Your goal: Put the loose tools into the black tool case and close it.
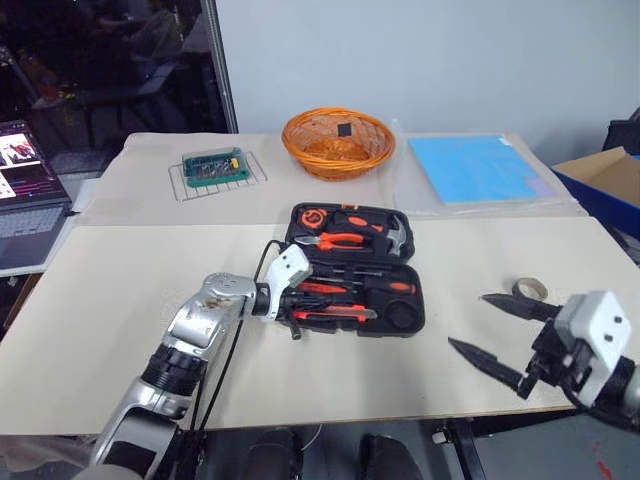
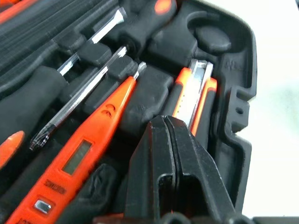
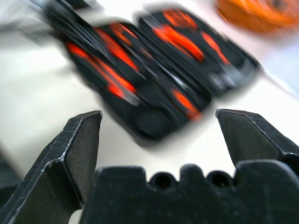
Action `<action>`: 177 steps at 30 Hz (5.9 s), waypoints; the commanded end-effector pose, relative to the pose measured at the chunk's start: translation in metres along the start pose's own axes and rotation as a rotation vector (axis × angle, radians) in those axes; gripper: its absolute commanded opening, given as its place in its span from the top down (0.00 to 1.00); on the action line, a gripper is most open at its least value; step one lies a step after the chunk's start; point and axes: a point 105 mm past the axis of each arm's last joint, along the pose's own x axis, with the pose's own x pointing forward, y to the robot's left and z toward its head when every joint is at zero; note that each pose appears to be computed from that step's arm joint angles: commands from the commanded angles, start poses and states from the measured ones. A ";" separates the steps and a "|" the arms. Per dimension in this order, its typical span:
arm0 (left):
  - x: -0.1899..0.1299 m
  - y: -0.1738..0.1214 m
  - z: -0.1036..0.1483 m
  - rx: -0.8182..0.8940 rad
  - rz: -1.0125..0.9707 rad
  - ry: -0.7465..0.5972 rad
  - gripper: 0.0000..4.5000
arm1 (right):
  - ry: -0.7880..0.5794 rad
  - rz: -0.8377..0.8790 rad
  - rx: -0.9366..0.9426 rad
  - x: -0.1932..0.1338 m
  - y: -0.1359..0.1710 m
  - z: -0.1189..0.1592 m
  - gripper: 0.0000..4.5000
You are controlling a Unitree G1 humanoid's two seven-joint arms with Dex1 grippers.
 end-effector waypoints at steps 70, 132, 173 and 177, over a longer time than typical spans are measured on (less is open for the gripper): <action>-0.023 -0.062 0.079 0.229 -0.132 -0.186 0.08 | 0.456 -0.217 0.113 0.054 -0.166 -0.045 0.44; -0.089 -0.052 0.038 0.183 -0.085 -0.144 0.08 | 0.446 0.746 -0.251 0.123 0.049 0.017 0.57; -0.039 0.160 0.029 -0.602 0.797 -0.009 0.20 | 0.199 -0.008 0.582 0.212 -0.081 0.032 0.41; -0.037 0.157 0.027 -0.657 0.753 -0.034 0.50 | 0.238 -0.019 0.586 0.212 -0.082 0.017 0.65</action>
